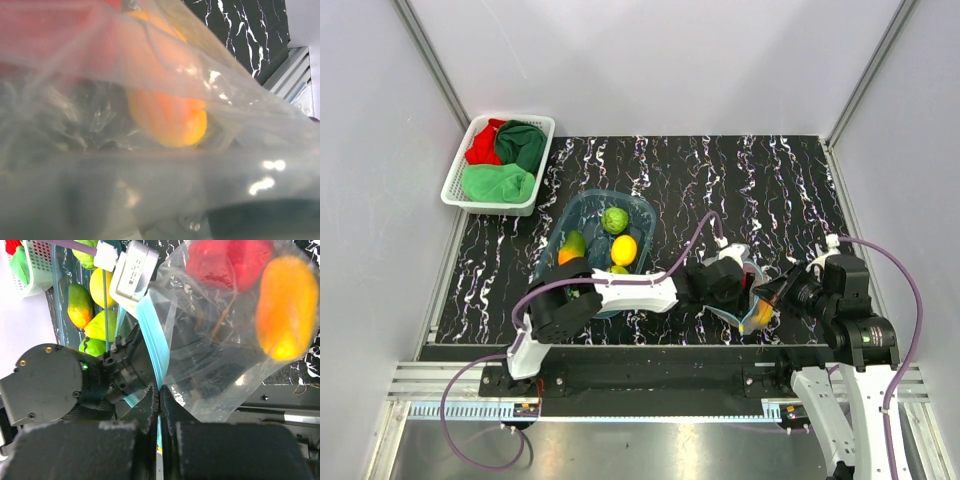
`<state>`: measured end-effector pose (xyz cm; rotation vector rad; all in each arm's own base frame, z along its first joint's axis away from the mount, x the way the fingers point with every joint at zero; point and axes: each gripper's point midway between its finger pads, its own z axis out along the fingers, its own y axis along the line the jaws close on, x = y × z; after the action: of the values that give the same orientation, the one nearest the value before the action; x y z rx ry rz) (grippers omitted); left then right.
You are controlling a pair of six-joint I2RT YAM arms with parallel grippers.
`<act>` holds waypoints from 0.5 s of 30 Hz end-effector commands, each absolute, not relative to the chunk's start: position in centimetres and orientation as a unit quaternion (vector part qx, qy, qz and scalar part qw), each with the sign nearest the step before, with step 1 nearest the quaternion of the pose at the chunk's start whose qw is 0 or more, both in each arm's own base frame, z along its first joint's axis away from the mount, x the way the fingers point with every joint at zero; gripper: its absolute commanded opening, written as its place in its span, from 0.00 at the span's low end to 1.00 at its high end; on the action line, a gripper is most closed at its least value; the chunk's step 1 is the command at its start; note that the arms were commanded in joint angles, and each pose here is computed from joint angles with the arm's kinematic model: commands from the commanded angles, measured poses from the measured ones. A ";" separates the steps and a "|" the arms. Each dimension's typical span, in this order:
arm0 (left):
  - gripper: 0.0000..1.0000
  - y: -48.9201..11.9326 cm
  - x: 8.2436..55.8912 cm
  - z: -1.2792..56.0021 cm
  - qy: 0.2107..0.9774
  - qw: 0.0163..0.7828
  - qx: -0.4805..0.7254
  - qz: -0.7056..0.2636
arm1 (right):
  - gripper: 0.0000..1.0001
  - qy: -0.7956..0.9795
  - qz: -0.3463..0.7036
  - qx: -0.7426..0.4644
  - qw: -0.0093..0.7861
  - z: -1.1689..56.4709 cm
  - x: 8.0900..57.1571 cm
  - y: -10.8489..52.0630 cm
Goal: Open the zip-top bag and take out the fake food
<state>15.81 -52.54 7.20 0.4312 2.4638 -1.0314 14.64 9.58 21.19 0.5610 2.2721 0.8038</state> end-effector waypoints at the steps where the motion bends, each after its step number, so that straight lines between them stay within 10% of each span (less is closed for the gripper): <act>1: 0.69 -55.0 17.0 9.3 0.872 0.243 0.121 -0.407 | 0.00 0.861 0.318 0.211 0.336 22.7 14.5 9.8; 15: 0.74 -43.5 19.8 13.4 0.878 0.377 0.042 -0.292 | 0.00 0.826 0.521 0.051 0.208 25.0 13.2 17.3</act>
<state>17.54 -47.02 8.46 0.2141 2.3861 -0.8336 14.01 13.99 22.64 0.3619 2.3343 1.1311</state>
